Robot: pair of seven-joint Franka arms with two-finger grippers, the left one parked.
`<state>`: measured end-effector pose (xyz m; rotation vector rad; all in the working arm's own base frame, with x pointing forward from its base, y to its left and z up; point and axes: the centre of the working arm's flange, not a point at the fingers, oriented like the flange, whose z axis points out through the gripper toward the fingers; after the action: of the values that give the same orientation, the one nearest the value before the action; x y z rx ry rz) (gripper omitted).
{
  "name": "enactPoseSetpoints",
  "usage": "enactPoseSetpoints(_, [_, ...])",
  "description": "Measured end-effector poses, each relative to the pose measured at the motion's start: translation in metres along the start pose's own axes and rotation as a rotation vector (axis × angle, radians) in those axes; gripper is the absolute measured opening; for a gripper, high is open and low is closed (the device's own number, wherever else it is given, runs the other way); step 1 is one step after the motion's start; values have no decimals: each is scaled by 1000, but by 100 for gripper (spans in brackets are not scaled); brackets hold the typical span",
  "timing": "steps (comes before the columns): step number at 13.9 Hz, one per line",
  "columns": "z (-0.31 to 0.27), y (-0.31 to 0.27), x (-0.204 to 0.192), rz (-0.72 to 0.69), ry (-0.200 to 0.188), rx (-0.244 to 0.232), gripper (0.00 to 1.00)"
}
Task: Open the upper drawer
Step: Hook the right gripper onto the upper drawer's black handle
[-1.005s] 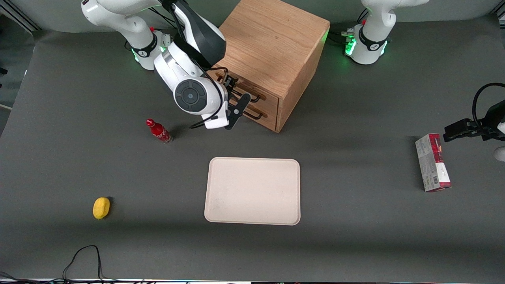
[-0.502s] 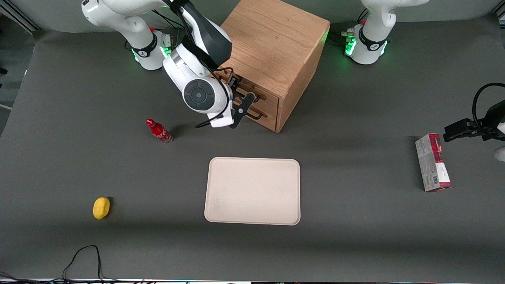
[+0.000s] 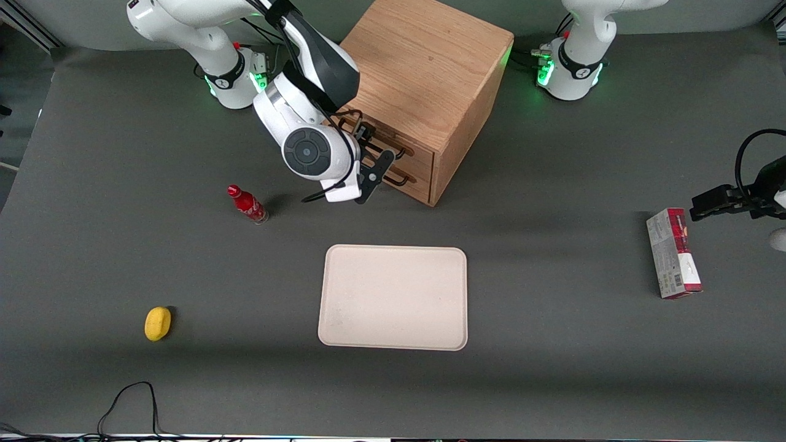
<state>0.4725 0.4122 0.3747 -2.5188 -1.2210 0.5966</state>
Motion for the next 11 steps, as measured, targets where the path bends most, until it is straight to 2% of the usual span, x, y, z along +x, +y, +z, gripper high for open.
enactPoseSetpoints(6, [-5,10,1,14,31,-15,100])
enactPoseSetpoints(11, [-4,11,2,4,33,-32,100])
